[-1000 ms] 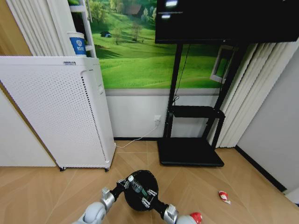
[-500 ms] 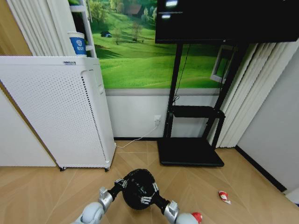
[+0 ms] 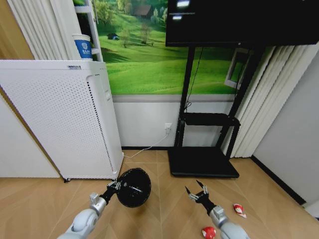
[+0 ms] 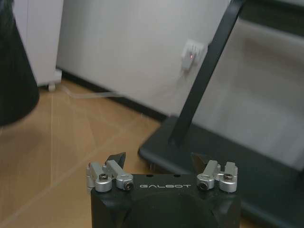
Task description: Pick up the trash bin and place the garbage on the floor into it.
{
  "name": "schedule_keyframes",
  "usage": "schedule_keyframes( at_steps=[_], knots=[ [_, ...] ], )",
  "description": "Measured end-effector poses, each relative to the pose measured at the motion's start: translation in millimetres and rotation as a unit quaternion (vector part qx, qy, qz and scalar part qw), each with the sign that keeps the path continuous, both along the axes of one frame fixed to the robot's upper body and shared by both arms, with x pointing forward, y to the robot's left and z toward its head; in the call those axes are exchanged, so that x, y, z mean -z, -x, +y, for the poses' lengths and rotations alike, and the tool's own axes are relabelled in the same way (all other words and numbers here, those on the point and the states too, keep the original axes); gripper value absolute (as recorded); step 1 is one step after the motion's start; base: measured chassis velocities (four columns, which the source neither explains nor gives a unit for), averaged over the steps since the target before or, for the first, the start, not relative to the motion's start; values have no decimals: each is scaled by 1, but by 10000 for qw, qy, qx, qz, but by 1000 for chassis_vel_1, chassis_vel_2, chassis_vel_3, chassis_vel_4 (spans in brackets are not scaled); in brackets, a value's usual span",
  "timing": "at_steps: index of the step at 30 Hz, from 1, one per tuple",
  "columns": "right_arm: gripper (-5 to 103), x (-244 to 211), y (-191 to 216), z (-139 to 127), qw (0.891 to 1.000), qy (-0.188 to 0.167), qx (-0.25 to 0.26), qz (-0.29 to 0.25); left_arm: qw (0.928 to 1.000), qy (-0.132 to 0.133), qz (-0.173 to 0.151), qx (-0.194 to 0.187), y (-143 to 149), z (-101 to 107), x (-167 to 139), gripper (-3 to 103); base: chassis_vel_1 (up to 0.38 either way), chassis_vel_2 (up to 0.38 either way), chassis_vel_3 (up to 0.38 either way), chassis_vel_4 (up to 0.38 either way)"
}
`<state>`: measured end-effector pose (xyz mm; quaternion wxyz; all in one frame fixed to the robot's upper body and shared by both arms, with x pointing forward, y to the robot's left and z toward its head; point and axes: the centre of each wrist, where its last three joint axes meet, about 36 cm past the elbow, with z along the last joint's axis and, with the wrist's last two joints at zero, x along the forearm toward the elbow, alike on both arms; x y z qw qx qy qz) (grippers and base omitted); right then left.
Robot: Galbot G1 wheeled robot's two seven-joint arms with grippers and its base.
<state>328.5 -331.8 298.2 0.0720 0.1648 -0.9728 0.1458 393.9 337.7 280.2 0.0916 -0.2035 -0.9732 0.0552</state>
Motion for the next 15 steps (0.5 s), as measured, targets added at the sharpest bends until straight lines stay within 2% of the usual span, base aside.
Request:
schedule_keyframes(
  at_steps=[1,2,3,4,5,7,8,9,10,11,12,13,15],
  knots=[
    [81,2,1,-1,10000,26,30,31,10000,-1,-7,-5,0,1,-1,6,0,0,0,0],
    [80,25,12,-13,9989,275,218,314,10000,1,-75,-41,-3,6,-7,6,0,0,0,0],
    [80,25,12,-13,9989,275,218,314,10000,1,-75,-41,-3,6,-7,6,0,0,0,0],
    [78,43,23,-19,9971,441,298,551,9999,12,-117,-64,-4,8,-10,6,0,0,0,0],
    [78,43,23,-19,9971,441,298,551,9999,12,-117,-64,-4,8,-10,6,0,0,0,0],
    [82,71,51,-25,9914,644,517,1016,9998,10,-172,-95,-5,12,-15,6,0,0,0,0],
    [82,71,51,-25,9914,644,517,1016,9998,10,-172,-95,-5,12,-15,6,0,0,0,0],
    [82,83,64,-29,9877,721,720,1182,9998,14,-184,-90,-5,12,-15,6,0,0,0,0],
    [80,102,91,-29,9795,802,1039,1530,9997,45,-214,-78,-6,9,-15,6,0,0,0,0],
    [80,102,91,-29,9795,802,1039,1530,9997,45,-214,-78,-6,9,-15,6,0,0,0,0],
    [77,110,100,-27,9748,844,1176,1694,9997,60,-220,-63,-7,7,-15,6,0,0,0,0],
    [82,117,106,-26,9705,878,1297,1831,9997,67,-221,-43,-8,6,-14,6,0,0,0,0],
    [85,123,110,-24,9669,908,1382,1942,9997,73,-217,-26,-8,5,-14,6,0,0,0,0]
  ],
)
